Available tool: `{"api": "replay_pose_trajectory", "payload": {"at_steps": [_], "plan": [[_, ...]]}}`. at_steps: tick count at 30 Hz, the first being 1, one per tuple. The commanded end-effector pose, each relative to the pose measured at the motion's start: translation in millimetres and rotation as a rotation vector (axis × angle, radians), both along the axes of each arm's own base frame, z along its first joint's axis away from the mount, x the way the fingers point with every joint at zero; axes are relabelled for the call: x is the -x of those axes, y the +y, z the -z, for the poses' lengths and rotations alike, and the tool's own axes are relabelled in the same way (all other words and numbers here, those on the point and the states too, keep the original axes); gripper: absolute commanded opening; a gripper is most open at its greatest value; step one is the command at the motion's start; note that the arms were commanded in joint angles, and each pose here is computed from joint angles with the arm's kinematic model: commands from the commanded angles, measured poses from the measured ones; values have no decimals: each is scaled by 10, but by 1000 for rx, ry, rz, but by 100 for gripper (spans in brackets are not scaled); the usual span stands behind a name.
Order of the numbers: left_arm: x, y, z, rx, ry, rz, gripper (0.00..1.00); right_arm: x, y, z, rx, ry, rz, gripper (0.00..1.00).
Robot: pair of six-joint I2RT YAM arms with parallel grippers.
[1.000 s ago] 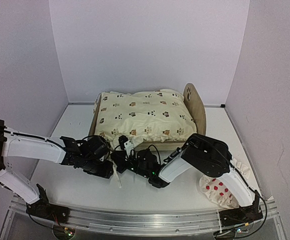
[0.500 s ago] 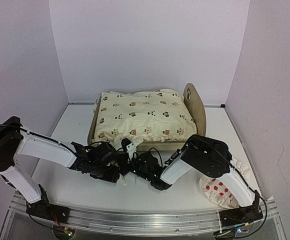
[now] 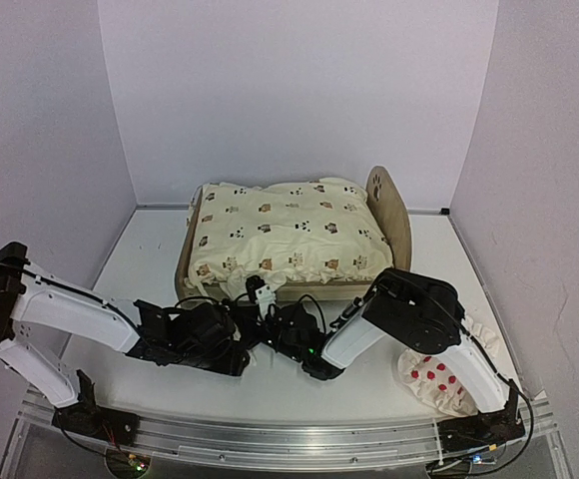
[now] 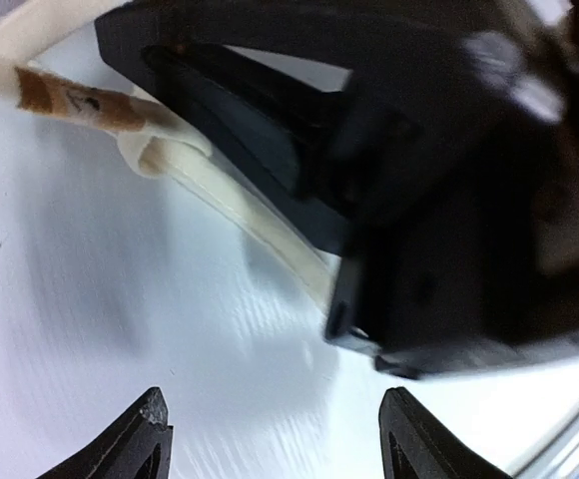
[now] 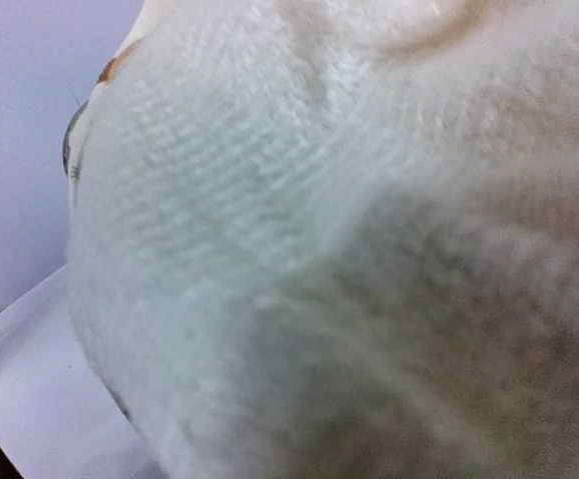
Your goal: Set up the pet bed
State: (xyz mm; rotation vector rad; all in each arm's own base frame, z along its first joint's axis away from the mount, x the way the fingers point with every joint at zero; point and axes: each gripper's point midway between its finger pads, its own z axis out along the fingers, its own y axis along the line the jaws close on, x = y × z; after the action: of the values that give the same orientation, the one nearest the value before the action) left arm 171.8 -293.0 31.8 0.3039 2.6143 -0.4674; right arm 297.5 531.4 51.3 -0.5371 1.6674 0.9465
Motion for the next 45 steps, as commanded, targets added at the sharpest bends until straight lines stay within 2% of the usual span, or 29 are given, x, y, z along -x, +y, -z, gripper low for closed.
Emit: {"api": "replay_pose_trajectory", "payload": {"at_steps": [1, 7, 9, 12, 17, 25, 33, 38, 41, 45], "plan": [[-14, -113, -320, 131, -83, -40, 73, -8, 40, -581, -135, -11, 21, 0], [66, 66, -380, 87, -141, -123, 69, 260, 362, -766, -124, -7, -110, 0], [73, 148, -370, 79, -143, -157, 66, 389, 477, -785, -78, -27, -143, 0], [88, 185, -343, 87, -141, -174, 65, 355, 443, -682, 5, -38, -83, 0], [48, 125, -297, 60, -150, -174, 66, 148, 108, -560, 71, -24, 105, 0], [-22, 112, -18, -90, -149, -201, 65, 202, 121, -488, 67, 33, 78, 0], [9, -106, 57, -28, -143, -170, 73, 207, 134, -447, 50, 64, 77, 0], [11, -205, 178, -14, -144, -178, 73, 214, 122, -429, 45, 79, 78, 0], [13, -192, 245, -52, -139, -201, 66, 219, 106, -424, 46, 82, 79, 0], [32, -15, 385, -157, -122, -252, 51, 218, 74, -451, 45, 80, 88, 0]]}}
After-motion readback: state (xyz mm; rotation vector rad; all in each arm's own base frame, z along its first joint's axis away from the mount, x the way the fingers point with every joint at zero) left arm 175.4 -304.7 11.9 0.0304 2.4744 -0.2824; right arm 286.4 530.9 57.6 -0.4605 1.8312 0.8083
